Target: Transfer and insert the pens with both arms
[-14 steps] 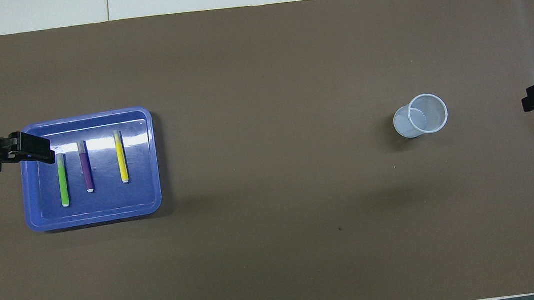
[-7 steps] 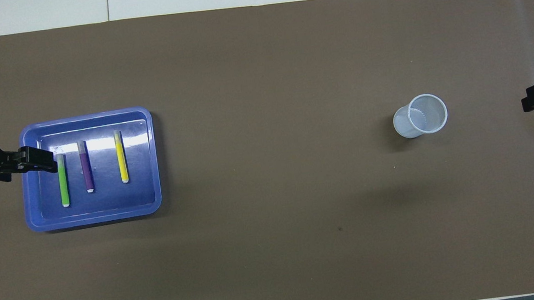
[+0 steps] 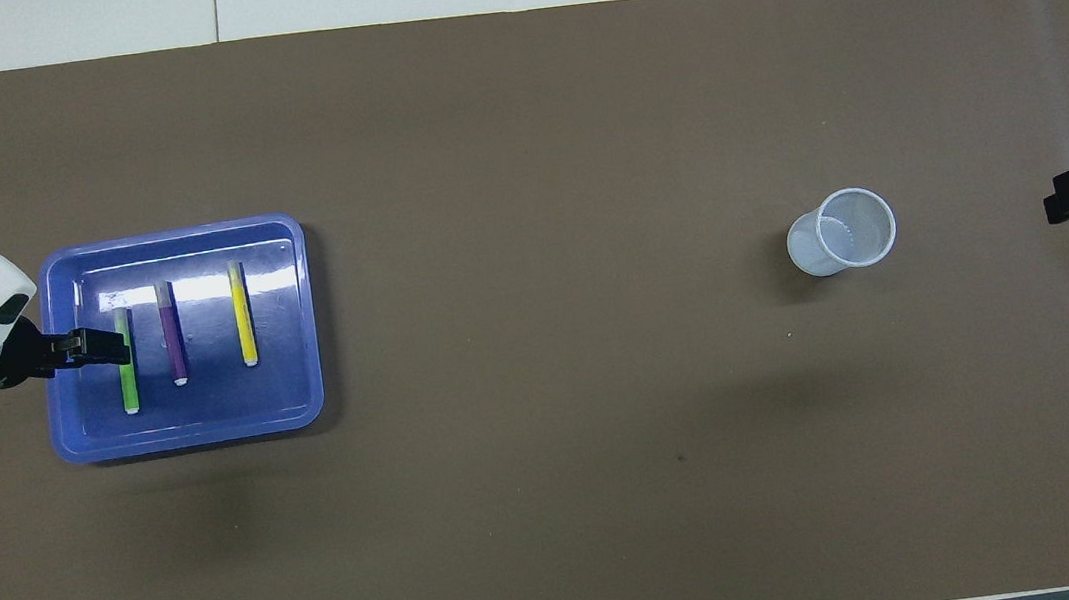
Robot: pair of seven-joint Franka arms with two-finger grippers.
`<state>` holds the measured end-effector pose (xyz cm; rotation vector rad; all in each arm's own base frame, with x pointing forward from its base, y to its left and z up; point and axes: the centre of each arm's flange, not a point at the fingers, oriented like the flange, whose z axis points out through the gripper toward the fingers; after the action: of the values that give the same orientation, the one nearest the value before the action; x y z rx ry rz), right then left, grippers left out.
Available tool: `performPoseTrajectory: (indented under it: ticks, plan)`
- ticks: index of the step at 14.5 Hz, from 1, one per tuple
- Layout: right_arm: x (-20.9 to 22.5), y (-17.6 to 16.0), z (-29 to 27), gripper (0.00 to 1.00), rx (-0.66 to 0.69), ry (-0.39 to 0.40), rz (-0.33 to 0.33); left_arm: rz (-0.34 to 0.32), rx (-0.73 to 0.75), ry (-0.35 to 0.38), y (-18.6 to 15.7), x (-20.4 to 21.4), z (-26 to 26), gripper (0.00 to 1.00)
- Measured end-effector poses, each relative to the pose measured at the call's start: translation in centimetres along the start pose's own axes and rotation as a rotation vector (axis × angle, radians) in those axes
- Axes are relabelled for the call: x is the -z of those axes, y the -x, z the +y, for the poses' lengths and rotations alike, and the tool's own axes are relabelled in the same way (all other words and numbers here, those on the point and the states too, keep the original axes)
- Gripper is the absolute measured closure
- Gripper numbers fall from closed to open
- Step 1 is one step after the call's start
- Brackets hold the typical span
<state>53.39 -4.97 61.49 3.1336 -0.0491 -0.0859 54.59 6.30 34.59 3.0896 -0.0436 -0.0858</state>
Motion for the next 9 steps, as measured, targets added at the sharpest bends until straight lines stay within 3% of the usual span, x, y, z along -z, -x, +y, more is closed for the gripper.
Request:
performPoseTrajectory:
  ticks: [4,8,9]
  plan:
    - [0.0,0.0,0.0,0.00,0.000,0.000,0.000,0.003,-0.003,0.001,-0.6,-2.8,0.0,0.07]
    - [0.0,0.0,0.0,0.00,0.000,0.000,0.000,0.016,-0.012,-0.001,-1.0,-3.6,0.4,0.23]
    - [0.0,0.0,0.0,0.00,0.000,0.000,0.000,0.018,-0.013,-0.001,-1.1,-3.6,0.4,0.23]
